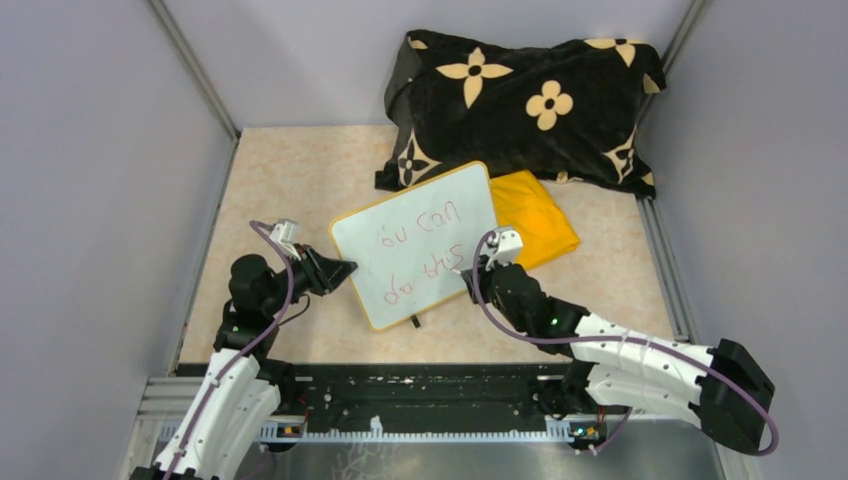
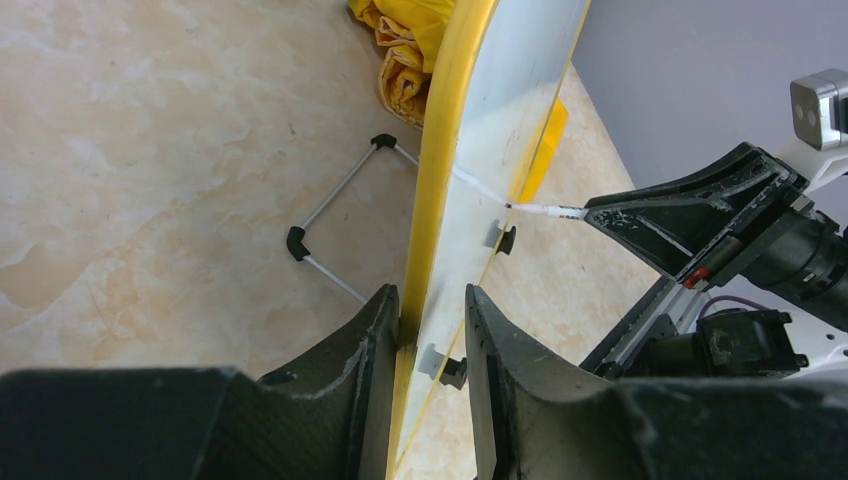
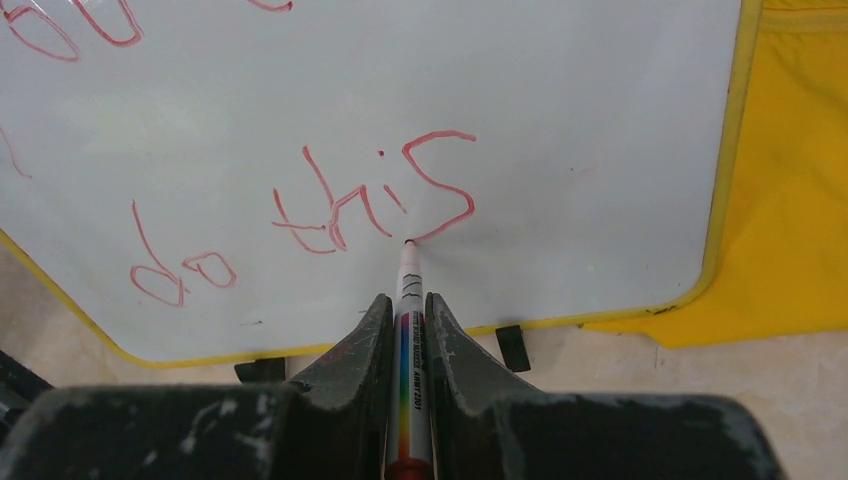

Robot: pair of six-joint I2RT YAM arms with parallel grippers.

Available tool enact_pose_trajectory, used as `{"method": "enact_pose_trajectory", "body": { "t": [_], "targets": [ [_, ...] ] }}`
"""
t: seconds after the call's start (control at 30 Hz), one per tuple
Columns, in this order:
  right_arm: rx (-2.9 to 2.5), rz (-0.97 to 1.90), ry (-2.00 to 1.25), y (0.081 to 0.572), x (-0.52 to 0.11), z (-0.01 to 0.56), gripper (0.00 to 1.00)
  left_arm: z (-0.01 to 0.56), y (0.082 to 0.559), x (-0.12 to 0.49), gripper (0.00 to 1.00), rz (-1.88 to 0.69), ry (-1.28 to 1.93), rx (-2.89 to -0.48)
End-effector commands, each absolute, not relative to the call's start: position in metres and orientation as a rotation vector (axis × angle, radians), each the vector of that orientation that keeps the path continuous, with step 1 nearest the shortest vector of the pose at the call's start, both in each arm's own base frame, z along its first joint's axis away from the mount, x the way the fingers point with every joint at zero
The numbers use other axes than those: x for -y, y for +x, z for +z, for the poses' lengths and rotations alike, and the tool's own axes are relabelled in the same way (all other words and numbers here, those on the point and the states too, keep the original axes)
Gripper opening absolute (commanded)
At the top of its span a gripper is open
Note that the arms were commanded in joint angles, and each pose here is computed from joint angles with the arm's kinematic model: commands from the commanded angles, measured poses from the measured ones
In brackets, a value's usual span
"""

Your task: Write a sentence on the whiteboard

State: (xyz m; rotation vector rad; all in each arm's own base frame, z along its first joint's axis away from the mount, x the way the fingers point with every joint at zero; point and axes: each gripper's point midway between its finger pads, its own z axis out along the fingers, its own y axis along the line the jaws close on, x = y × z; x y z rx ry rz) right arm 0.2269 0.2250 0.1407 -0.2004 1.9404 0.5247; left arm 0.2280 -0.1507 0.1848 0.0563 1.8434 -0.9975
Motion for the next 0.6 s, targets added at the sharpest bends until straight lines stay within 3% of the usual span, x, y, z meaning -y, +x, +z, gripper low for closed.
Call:
{"method": "enact_pose_trajectory", "body": {
  "t": [0.0, 0.57],
  "targets": [
    [-1.902, 0.574, -0.174, 0.228, -0.225, 0.16, 0.0, 0.191, 0.226, 0.153, 0.37, -1.016, 0.075, -1.815],
    [-1.741, 0.555, -0.063, 0.21, -0.166, 0.215, 0.0, 0.191, 0.226, 0.153, 0.37, -1.012, 0.074, -1.812]
  ]
}}
